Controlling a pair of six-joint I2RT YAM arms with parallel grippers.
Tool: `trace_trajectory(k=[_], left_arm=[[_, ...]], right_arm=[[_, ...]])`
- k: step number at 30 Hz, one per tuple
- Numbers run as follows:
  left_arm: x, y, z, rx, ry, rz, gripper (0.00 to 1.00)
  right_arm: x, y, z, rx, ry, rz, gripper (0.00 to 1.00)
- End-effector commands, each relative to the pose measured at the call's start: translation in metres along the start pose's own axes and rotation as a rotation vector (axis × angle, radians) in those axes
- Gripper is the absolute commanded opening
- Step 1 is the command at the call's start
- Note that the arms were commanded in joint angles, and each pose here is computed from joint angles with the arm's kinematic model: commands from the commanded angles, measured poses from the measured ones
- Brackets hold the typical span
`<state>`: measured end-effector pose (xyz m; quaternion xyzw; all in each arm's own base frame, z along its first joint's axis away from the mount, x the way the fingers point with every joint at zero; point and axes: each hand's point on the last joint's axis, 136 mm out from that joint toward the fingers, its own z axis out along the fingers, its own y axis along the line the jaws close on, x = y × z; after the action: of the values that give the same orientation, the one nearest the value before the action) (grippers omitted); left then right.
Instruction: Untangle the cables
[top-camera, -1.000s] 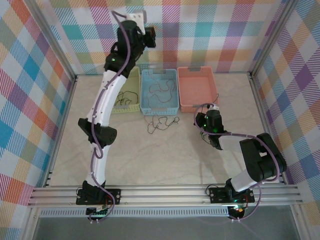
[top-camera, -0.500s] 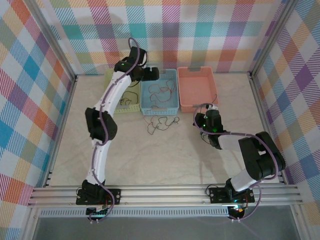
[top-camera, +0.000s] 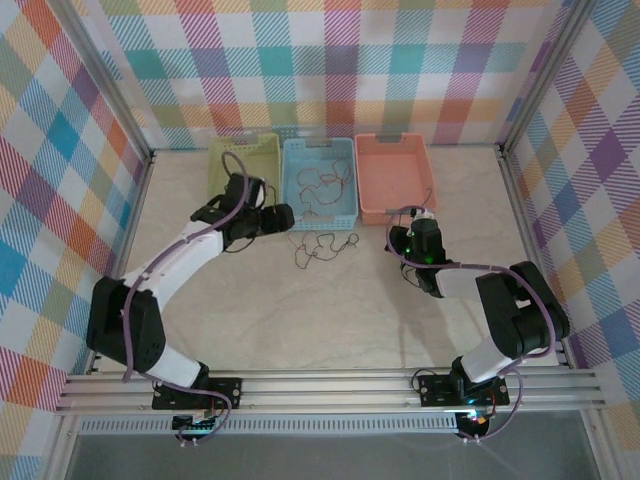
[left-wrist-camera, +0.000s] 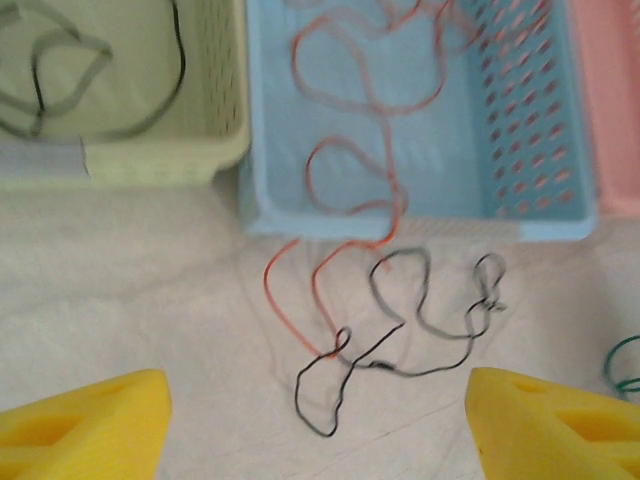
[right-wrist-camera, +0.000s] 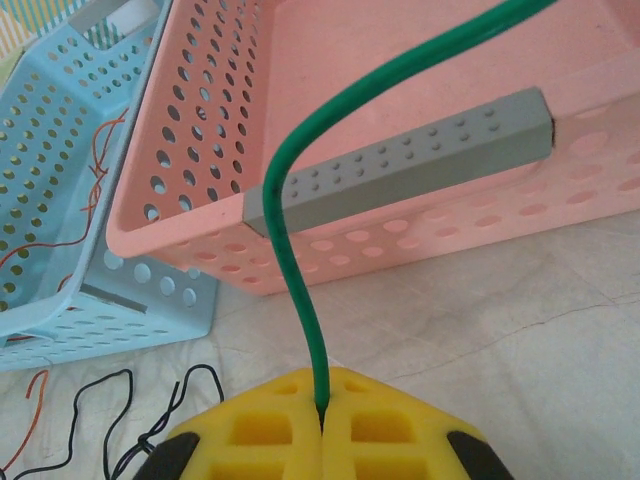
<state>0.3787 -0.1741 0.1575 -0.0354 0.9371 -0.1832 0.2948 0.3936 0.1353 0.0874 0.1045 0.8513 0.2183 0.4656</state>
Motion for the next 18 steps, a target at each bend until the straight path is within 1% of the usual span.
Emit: trace_trajectory(k=[1,4,7,8,15,18], left_arm=[[-0.001,-0.011,0.02,0.04,-0.009,0.002,0.74],[-0.001,-0.009,0.039,0.013,0.018,0.021,0.73],[-0.001,-0.016,0.056,0.016,0.044,0.064,0.71],[0.0,-0.015,0.06,-0.001,0.054,0.079,0.7],[0.008,-0.01,0.089,-0.054,0.133,0.159,0.68],[0.015,-0.007,0.102,-0.07,0.169,0.184,0.66]], right_arm=[[-0.008,0.006,0.003,-0.023,-0.013,0.015,0.0],[-0.008,0.007,0.003,-0.028,-0.013,0.016,0.0],[-0.008,0.007,0.003,-0.029,-0.014,0.016,0.0],[-0.008,0.007,0.003,-0.029,-0.014,0.015,0.0],[-0.009,0.008,0.004,-0.03,-0.015,0.014,0.0],[-0.008,0.008,0.004,-0.03,-0.014,0.015,0.0]])
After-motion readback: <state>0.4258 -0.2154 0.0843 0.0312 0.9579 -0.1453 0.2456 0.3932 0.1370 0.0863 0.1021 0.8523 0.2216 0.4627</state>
